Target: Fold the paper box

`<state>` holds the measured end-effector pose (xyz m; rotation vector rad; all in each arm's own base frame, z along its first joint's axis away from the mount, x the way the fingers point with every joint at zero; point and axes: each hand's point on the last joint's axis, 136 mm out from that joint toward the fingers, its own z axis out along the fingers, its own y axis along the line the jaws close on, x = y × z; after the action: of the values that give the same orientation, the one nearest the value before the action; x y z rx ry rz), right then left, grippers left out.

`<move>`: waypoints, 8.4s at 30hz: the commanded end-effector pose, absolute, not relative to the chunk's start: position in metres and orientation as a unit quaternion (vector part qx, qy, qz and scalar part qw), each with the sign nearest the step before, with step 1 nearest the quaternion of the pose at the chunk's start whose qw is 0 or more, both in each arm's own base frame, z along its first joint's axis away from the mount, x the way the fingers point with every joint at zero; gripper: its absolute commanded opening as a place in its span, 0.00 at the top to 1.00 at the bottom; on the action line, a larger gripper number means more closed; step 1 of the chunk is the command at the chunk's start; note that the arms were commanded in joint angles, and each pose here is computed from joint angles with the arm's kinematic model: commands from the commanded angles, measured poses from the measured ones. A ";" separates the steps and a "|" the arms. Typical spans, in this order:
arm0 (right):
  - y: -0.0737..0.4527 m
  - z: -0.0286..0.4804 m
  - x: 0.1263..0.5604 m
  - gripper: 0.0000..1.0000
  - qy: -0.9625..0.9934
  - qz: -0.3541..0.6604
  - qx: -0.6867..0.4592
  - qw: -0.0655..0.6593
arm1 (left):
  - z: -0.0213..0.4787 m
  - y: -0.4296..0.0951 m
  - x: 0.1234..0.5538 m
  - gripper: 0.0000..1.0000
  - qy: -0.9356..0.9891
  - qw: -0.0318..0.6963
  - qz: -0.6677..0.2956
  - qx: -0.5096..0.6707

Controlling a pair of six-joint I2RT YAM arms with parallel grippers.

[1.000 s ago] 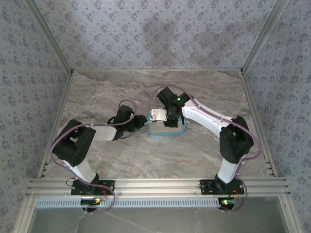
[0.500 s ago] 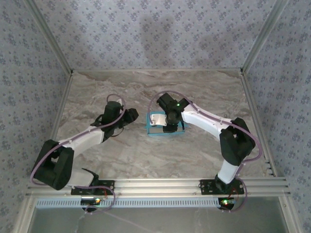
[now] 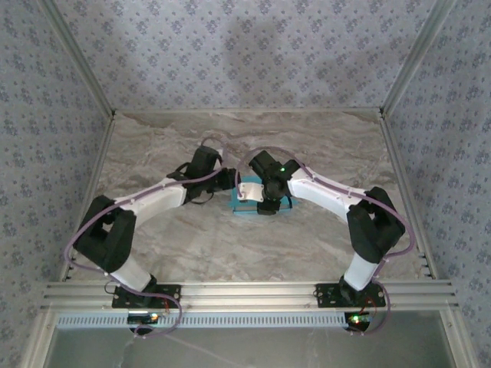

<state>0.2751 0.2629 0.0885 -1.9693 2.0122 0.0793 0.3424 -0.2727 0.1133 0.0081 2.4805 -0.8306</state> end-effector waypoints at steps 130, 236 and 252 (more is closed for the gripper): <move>0.164 0.102 0.327 0.67 0.943 0.289 0.146 0.078 | 0.085 -0.233 0.334 0.63 0.925 0.148 -0.346 -0.054; 0.162 0.040 0.324 0.38 0.942 0.313 0.066 0.099 | 0.055 -0.246 0.319 0.64 0.944 0.153 -0.292 0.015; 0.155 0.038 0.324 0.32 0.949 0.292 0.067 0.098 | 0.017 -0.231 0.318 0.71 0.961 0.124 -0.248 -0.004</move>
<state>0.3282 0.1626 0.0438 0.1914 2.7712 0.9132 0.3244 -0.2462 0.0399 0.0191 2.7228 -0.8331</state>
